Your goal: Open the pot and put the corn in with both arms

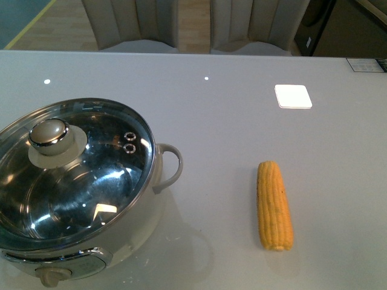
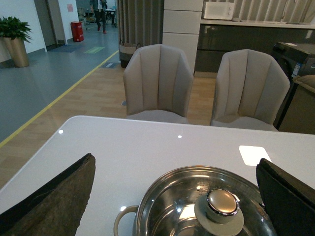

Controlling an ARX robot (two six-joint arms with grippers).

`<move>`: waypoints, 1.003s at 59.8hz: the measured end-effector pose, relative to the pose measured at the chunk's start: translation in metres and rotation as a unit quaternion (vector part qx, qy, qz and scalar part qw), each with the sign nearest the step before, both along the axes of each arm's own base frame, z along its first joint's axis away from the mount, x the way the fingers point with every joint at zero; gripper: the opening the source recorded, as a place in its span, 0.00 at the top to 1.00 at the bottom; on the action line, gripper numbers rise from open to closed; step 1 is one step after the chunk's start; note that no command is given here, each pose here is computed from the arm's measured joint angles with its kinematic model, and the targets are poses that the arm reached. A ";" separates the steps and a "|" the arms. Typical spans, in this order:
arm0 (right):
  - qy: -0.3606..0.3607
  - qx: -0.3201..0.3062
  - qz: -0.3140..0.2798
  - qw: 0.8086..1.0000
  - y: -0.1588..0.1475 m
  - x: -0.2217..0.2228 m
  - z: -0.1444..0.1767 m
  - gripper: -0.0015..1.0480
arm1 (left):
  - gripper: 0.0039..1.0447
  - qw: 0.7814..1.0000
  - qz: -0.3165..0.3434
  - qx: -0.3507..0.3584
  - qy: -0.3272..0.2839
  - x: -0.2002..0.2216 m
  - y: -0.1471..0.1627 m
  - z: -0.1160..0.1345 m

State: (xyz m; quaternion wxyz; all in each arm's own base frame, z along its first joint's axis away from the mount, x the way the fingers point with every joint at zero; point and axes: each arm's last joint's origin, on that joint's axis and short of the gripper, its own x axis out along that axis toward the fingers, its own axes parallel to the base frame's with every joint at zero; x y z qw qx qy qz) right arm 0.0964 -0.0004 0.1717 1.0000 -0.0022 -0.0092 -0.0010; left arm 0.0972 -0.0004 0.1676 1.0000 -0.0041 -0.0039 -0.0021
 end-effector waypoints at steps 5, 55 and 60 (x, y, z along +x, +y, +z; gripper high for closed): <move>0.000 0.000 0.000 1.000 0.000 0.000 0.000 0.09 | 0.07 1.000 0.000 0.000 0.000 0.000 0.000 0.000; 0.000 0.000 0.000 1.000 0.000 0.000 0.000 0.09 | 0.07 1.000 0.000 0.000 0.000 0.000 0.000 0.000; 0.000 0.000 0.000 1.000 0.000 0.000 0.000 0.09 | 0.07 1.000 0.013 -0.008 0.014 0.000 0.000 -0.001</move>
